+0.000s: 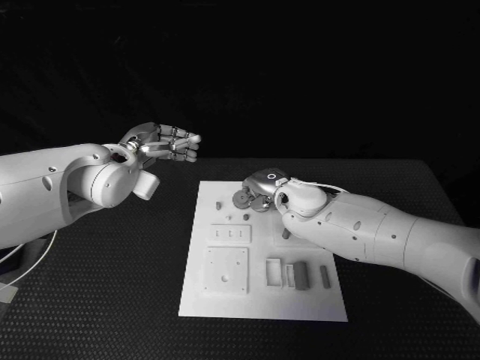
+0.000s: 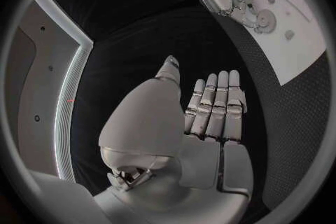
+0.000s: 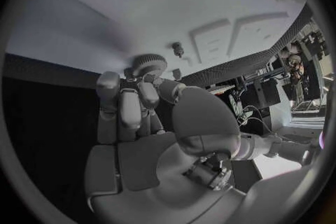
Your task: Assemble the parts on the task board
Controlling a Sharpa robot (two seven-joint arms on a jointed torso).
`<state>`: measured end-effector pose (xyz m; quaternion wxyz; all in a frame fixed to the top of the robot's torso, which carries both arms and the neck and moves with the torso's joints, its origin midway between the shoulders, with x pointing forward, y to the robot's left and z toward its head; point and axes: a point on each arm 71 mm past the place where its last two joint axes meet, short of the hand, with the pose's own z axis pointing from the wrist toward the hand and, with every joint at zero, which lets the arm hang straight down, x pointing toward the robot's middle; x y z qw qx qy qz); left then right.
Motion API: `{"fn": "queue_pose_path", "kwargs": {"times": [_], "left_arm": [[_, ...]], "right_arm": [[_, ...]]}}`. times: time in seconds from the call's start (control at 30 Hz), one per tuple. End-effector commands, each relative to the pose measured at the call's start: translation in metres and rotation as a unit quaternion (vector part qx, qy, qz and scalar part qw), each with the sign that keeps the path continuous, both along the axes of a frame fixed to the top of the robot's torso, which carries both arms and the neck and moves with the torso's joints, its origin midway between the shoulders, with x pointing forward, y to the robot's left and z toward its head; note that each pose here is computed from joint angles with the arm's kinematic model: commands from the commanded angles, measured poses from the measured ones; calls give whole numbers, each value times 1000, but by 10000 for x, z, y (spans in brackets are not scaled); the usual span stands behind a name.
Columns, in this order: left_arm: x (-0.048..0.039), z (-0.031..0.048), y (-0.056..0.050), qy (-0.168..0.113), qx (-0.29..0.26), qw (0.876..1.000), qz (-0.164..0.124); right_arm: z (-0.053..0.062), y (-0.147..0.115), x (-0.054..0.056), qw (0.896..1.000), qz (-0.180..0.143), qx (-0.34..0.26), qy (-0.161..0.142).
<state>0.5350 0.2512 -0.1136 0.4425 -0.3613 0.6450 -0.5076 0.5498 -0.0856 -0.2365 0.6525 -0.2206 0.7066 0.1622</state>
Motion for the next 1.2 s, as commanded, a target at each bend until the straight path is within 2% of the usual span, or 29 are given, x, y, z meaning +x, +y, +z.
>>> {"fn": "queue_pose_path", "kwargs": {"times": [0.03, 0.4, 0.77, 1.2], "left_arm": [[-1, 15, -14, -4, 0, 1000, -3], [-3, 15, -7, -4, 0, 1000, -2], [-5, 15, 21, -4, 0, 1000, 1], [-10, 14, 43, -4, 0, 1000, 4]], "right_arm": [[-91, -1, -23, 999, 4, -12, 40], [-98, -53, -2, 999, -7, -17, 41], [-57, -52, -81, 999, 7, -8, 34], [-33, -162, -102, 1000, -3, -6, 21]]}}
